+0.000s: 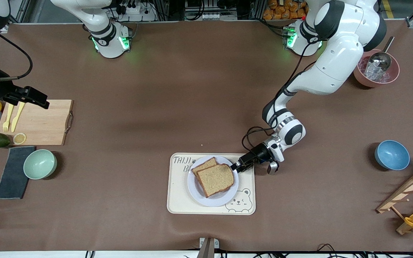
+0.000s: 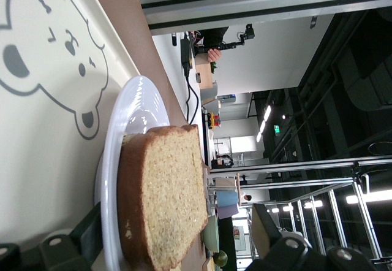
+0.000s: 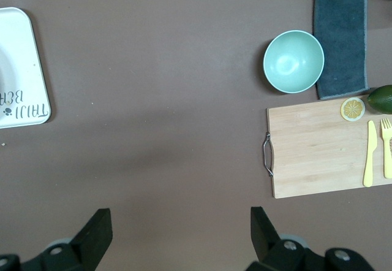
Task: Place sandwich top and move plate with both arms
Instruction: 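Set the plate down in the middle of the tray with the left gripper, then open the left gripper and lift it away from the plate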
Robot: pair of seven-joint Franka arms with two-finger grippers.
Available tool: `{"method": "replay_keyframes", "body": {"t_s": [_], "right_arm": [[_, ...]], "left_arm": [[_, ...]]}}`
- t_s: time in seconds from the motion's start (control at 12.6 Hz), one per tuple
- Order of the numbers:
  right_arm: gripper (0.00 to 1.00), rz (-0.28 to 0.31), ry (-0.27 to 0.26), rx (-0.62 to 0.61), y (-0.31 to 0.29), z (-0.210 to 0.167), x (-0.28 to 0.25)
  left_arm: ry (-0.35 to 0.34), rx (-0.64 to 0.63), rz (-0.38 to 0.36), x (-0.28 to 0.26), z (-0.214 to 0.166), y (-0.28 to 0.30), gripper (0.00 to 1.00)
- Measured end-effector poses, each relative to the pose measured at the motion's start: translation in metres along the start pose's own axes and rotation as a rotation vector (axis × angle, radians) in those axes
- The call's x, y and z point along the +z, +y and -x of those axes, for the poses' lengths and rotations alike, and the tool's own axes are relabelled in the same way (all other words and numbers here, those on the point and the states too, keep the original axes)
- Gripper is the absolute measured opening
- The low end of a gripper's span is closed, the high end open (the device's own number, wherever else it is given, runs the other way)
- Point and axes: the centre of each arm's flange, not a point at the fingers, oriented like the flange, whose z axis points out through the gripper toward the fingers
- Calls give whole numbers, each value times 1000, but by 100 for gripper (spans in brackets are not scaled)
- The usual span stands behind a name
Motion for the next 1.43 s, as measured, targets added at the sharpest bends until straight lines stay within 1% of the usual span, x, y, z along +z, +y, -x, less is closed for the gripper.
{"method": "replay_keyframes", "body": {"t_s": [0.4,0.8,1.27,1.43], "right_arm": [[100,0,0,3,2,0,0],[100,0,0,12,7,-1,0],[100,0,0,15,8,-1,0],[100,0,-1,15,9,-1,0]], "left_arm": [[36,-37,18,-1,0,9,100],[35,-34,36,4,4,30,100],[63,16,-54,-3,-13,59,100],[85,36,-123,-10,-22,68,100]]}}
